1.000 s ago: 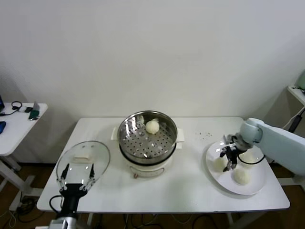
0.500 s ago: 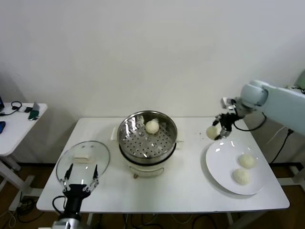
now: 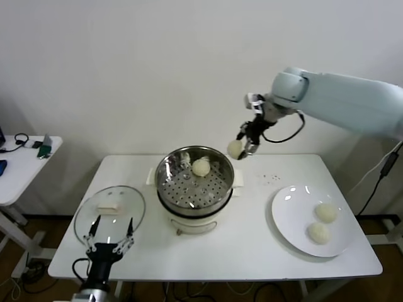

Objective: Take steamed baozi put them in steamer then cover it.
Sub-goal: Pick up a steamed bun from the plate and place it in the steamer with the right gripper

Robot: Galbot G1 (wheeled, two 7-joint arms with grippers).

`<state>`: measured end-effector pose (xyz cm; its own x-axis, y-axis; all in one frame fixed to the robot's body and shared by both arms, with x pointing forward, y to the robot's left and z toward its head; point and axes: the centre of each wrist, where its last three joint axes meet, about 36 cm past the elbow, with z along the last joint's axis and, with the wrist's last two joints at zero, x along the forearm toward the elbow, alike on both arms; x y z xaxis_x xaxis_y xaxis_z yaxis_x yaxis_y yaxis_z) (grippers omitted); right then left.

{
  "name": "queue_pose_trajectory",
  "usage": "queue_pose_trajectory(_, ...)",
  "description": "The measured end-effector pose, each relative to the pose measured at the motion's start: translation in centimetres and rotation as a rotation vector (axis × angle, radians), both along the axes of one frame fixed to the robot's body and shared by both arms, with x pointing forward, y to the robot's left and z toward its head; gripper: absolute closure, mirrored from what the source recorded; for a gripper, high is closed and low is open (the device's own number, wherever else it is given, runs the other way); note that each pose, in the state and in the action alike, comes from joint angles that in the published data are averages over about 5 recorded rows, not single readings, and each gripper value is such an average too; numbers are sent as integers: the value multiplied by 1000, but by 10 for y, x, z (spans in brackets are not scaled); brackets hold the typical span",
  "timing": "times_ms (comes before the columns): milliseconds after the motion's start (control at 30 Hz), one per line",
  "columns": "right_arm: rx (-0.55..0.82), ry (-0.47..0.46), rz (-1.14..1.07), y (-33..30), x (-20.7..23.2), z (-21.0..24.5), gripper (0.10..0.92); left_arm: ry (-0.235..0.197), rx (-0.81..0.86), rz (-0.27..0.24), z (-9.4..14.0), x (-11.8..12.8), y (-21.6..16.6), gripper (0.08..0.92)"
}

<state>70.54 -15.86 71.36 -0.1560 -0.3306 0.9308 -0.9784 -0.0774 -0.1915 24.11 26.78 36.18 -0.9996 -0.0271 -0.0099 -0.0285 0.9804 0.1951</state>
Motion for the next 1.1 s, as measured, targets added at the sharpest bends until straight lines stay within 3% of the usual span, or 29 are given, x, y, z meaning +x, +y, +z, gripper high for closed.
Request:
queue_pose_trajectory(633, -65, 77, 147, 146, 2, -90, 331, -8, 17, -10, 5, 5, 5, 177)
queue_pose_trajectory(1100, -94, 70, 165, 175, 10, -122, 334, 0, 14, -6, 1, 5, 5, 177)
